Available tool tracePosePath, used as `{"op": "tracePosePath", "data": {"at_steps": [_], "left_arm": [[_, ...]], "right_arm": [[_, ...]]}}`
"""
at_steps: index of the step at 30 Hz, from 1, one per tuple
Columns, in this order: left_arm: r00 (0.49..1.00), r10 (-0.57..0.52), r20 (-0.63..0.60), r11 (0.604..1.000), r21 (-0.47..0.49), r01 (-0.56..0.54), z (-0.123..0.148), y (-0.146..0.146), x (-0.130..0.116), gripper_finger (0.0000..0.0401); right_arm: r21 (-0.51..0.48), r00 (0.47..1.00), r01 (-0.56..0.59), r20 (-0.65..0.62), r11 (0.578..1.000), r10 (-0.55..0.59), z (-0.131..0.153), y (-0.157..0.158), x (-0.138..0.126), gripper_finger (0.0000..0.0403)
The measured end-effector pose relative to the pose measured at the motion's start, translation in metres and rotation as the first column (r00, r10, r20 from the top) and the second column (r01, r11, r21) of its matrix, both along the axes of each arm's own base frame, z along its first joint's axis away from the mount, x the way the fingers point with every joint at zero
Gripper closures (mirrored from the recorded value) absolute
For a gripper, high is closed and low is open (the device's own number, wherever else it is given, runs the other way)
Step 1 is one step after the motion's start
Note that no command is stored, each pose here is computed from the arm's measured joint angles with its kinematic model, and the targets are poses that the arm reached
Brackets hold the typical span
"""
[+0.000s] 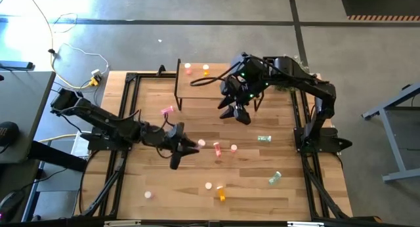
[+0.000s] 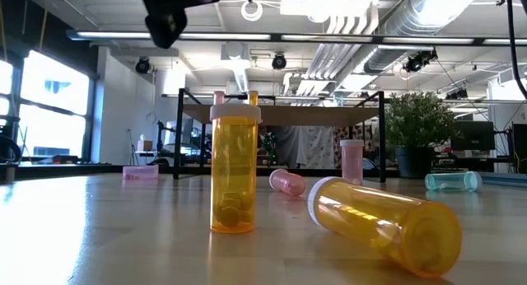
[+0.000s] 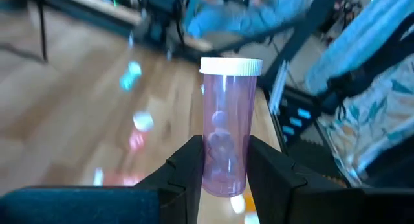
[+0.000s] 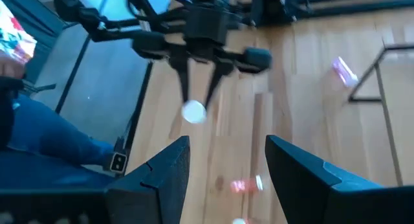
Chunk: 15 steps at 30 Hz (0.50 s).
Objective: Pick and place medicine bottles onto shelf by color
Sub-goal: Put the middle purple pill bottle on the shelf
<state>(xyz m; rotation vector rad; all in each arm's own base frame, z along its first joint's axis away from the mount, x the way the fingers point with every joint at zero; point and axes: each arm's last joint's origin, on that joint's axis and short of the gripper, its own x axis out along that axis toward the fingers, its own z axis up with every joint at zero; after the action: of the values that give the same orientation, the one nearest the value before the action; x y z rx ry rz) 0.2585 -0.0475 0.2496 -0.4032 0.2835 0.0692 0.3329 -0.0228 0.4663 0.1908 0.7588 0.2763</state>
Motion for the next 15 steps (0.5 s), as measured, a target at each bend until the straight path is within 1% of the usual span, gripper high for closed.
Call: {"op": "tracePosePath", "data": {"at_steps": [6, 10, 15], "left_arm": [[0.99, 0.049, 0.135, 0.995, 0.079, -0.06, 0.013, 0.02, 0.006, 0.0307], [0.979, 0.067, 0.194, 0.988, 0.12, -0.092, 0.019, 0.03, 0.008, 0.0307], [0.97, 0.062, 0.236, 0.98, 0.169, -0.103, 0.024, 0.034, 0.008, 0.0307]], "right_arm": [[-0.011, 0.997, -0.043, 0.06, 0.999, 0.043, 0.004, 0.013, 0.004, 0.021], [-0.02, 0.994, -0.053, 0.097, 0.998, 0.055, 0.003, 0.017, 0.013, 0.021], [-0.077, 0.996, 0.006, 0.088, 0.997, 0.001, -0.003, 0.018, 0.022, 0.021]]}}
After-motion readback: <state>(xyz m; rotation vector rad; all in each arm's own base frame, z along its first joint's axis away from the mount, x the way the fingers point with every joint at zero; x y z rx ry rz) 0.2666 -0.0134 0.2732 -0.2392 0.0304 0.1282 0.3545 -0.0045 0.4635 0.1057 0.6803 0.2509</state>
